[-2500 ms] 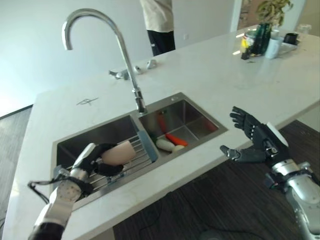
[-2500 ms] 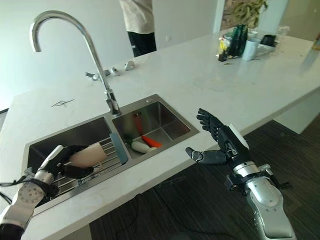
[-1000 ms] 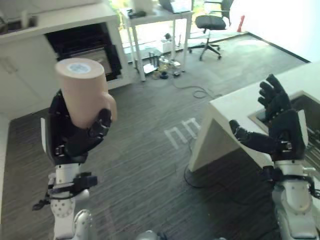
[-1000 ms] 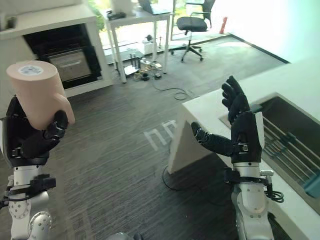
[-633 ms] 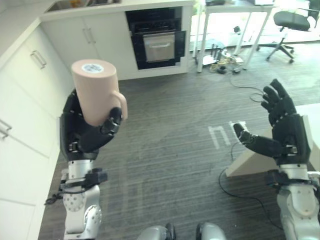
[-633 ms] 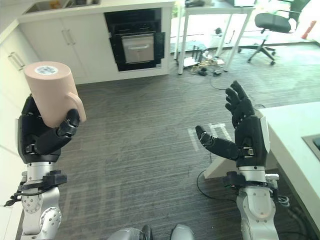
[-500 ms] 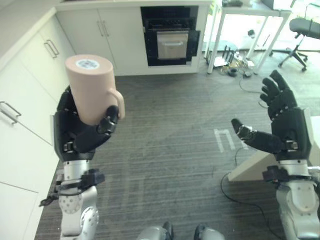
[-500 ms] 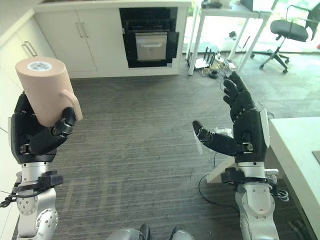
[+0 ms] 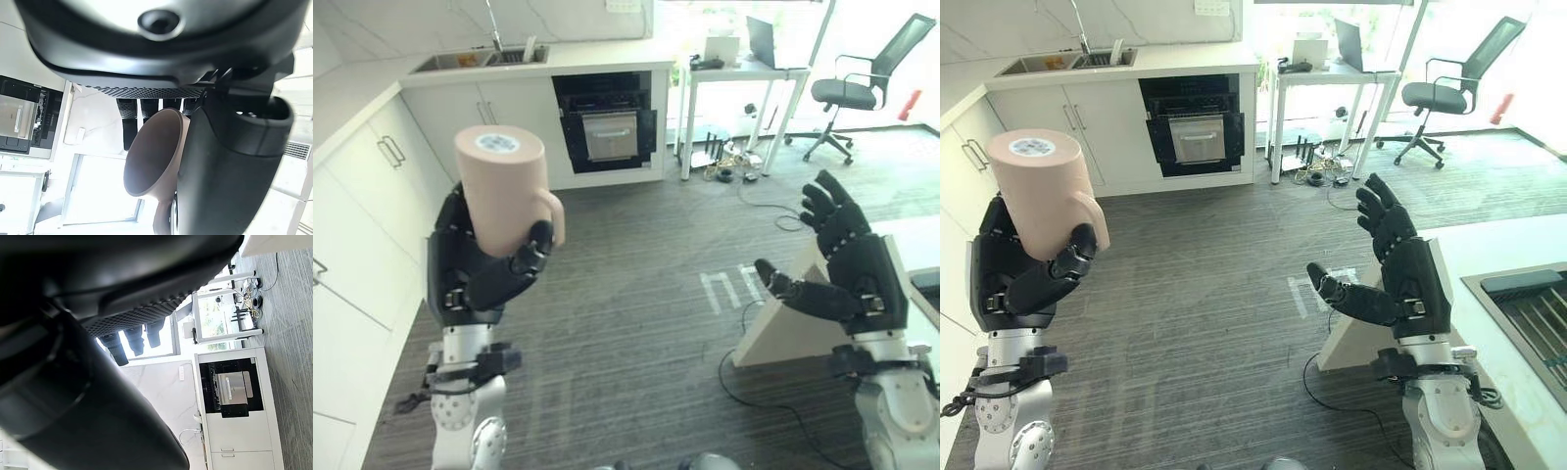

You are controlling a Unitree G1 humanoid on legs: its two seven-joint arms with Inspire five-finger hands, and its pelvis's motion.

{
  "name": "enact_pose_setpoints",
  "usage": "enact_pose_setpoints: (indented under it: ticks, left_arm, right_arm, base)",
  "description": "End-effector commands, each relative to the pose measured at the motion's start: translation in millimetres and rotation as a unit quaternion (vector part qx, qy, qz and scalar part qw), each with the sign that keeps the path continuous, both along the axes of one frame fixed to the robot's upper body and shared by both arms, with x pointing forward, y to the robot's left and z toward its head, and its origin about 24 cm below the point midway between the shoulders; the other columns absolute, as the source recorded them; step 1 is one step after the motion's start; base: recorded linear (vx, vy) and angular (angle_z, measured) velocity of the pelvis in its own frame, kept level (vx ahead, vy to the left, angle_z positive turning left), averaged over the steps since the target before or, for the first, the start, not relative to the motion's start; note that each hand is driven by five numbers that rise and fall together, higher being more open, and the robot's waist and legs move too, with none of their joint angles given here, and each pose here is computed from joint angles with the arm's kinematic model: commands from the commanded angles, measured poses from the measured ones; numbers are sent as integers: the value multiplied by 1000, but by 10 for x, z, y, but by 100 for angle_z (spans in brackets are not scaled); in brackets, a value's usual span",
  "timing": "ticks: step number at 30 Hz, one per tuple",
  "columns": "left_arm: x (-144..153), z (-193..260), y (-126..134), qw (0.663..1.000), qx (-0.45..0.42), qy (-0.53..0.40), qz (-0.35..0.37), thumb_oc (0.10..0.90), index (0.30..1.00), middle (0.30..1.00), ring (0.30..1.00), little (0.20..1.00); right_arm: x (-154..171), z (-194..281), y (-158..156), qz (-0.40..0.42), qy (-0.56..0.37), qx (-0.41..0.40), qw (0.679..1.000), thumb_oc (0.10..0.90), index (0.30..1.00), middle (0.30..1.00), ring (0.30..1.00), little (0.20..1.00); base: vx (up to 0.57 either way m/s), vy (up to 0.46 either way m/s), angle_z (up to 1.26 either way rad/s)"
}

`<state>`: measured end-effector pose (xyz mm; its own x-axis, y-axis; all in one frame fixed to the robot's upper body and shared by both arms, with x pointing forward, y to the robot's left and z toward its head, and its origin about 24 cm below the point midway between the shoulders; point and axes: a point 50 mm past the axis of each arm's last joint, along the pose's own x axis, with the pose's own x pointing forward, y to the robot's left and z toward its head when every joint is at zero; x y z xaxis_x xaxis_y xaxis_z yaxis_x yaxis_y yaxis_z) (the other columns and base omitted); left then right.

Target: Place the dishes in the dishwasher.

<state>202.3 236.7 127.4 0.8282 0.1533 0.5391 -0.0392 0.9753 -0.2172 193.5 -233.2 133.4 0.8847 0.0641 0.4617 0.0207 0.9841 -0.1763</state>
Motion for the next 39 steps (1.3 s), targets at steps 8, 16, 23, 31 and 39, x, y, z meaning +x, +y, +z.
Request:
enact_pose_setpoints:
  ticks: [8,16,23,31,39]
  left_arm:
    - [-80,470,-15,989,29,-147,-6,400,300,300,300,300]
    - [-106,484,39,988,42,-150,9,400,300,300,300,300]
    - [-4,550,-120,985,84,-148,-39,400,300,300,300,300]
    - [58,575,-129,984,102,-137,-44,400,300,300,300,300]
    - [64,519,-215,986,107,-120,-42,400,300,300,300,300]
  right_arm:
    - [105,406,79,22,-117,-12,993,800,900,900,900,900]
    - [76,407,105,40,-114,-6,993,800,900,900,900,900]
    - [30,366,146,20,-120,9,992,800,900,900,900,900]
    - [9,350,55,31,-109,16,993,800,900,900,900,900]
    - [73,351,199,53,-115,14,992,800,900,900,900,900]
  base:
    - [176,29,27]
    - [481,294,-22]
    - [263,248,17]
    - [255,-16,3]
    - [414,-301,22]
